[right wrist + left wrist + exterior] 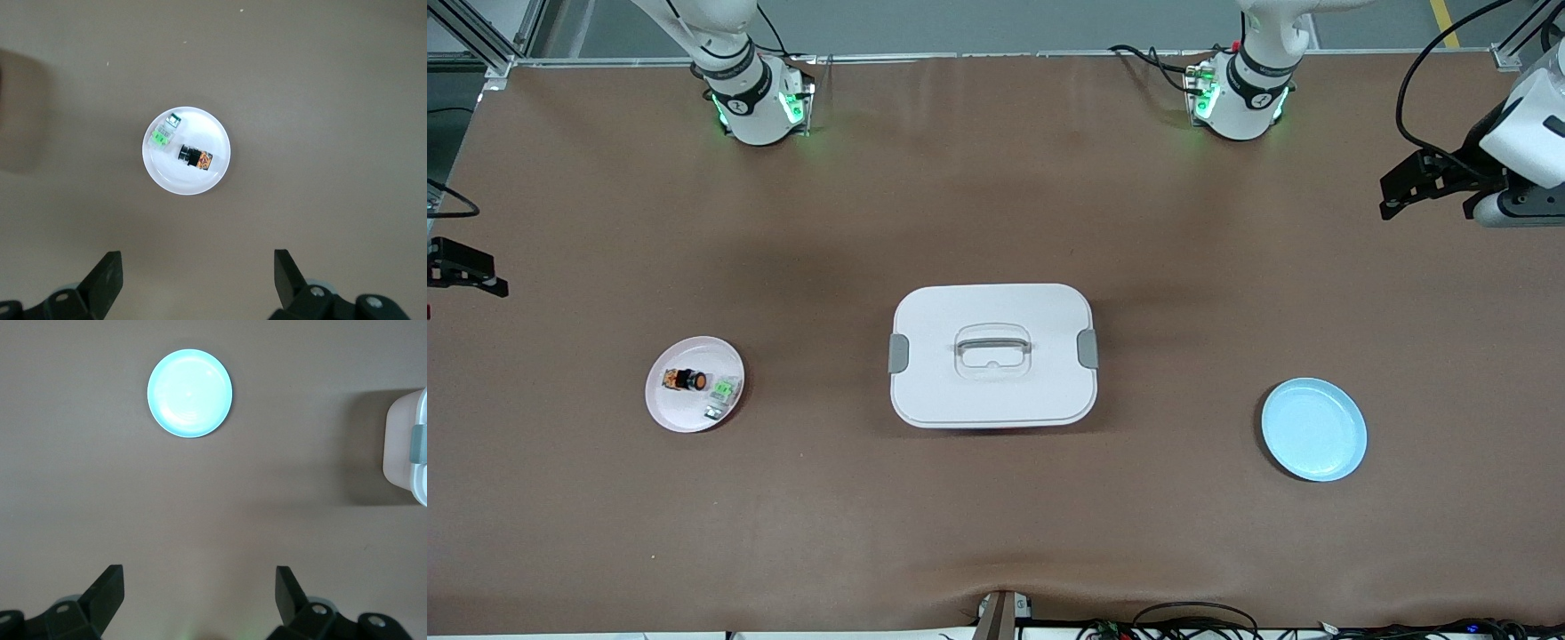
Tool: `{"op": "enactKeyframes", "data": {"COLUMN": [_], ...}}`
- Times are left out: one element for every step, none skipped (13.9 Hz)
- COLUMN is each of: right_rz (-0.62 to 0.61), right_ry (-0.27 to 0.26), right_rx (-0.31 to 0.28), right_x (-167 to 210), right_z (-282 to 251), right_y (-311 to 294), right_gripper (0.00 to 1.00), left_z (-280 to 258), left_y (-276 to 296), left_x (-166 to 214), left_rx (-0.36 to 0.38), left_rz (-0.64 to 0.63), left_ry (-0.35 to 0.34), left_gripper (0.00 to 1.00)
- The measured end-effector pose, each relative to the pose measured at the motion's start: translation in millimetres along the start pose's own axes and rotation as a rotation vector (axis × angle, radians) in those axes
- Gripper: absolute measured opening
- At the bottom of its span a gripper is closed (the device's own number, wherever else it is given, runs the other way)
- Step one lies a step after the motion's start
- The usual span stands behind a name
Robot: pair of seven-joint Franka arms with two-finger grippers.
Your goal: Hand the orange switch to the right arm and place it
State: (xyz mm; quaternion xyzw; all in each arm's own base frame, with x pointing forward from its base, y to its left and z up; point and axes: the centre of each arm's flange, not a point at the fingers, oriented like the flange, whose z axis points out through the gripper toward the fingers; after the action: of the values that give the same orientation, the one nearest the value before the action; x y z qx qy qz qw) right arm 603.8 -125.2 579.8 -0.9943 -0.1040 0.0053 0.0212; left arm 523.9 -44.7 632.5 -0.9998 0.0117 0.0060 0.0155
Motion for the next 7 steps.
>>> {"op": "enactKeyframes", "data": {"right_rz": [0.085,0.162,0.226,0.275,0.305,0.322,0.333], "right_ry": [0.002,0.002,0.001,0.000,0.000,-0.001,-0.001], "right_rx": [0.003,0.004,0.002,0.001,0.000,-0.001,-0.002], "right_x": [-1.7,-2.6,-2.6,-2.4,-2.5,-2.8,-3.2], "right_z": [-0.2,-0.3,-0.3,-0.2,-0.2,-0.3,-0.3], "right_y": [4.2,6.1,6.1,5.4,5.4,6.1,7.0], "right_gripper": [1.00,1.00,1.00,1.00,1.00,1.00,1.00], "left_z": [0.0,0.0,0.0,0.0,0.0,0.0,0.0], "left_y": [0.0,0.0,0.1,0.1,0.1,0.1,0.1], "left_x": [0.0,0.0,0.0,0.0,0.0,0.0,0.0], "left_rx": [0.000,0.000,-0.001,-0.001,-0.001,-0.001,-0.001], "left_rz": [0.000,0.000,0.000,0.000,0.000,0.000,0.000], "left_ry": [0.000,0.000,0.000,0.000,0.000,0.000,0.000], "left_gripper": [1.00,1.00,1.00,1.00,1.00,1.00,1.00]}}
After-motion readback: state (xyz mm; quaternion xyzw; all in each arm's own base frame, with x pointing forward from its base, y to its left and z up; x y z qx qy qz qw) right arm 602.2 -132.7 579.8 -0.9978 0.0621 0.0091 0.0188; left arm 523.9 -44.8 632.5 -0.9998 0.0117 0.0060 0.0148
